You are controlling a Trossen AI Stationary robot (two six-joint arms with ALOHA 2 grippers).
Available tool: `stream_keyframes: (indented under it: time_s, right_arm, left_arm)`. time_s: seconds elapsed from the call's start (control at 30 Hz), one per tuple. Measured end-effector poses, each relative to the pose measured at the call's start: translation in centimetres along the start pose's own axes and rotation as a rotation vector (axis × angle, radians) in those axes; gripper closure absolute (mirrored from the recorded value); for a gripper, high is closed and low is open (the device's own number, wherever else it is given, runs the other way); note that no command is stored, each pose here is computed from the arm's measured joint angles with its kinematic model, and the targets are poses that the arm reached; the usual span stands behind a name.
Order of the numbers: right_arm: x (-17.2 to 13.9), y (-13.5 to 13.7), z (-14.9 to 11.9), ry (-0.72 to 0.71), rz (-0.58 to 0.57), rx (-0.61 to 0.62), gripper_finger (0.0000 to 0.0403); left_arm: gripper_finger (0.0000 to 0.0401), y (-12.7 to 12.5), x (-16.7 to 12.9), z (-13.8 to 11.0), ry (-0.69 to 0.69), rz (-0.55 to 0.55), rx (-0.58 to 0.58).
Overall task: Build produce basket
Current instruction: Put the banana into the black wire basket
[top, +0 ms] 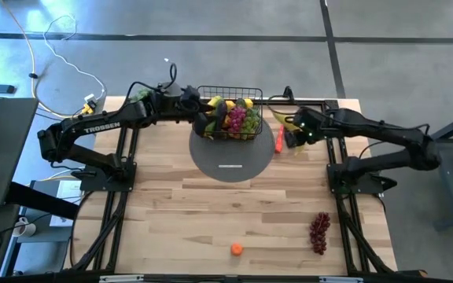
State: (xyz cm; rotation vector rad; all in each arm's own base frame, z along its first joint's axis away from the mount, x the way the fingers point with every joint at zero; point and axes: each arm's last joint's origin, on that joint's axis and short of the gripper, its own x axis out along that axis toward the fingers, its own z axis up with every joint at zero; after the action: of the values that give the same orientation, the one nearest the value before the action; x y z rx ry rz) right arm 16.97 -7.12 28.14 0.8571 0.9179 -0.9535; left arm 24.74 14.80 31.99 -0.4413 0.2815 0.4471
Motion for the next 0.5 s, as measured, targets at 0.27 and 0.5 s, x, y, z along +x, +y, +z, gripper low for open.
stream_keyframes:
  time_s: [0.27,0.5]
  right_arm:
    - [-0.5,4.0,-0.6,-0.007,0.020,-0.348,0.0291]
    - [0.4,7.3,-1.8,0.021,0.044,-0.664,0.0291]
  left_arm:
    - [0.0158,-0.5,0.0,-0.2,0.053,-0.107,-0.284]
    - [0.0158,-1.9,0.2,-0.7,0.091,-0.139,-0.445]
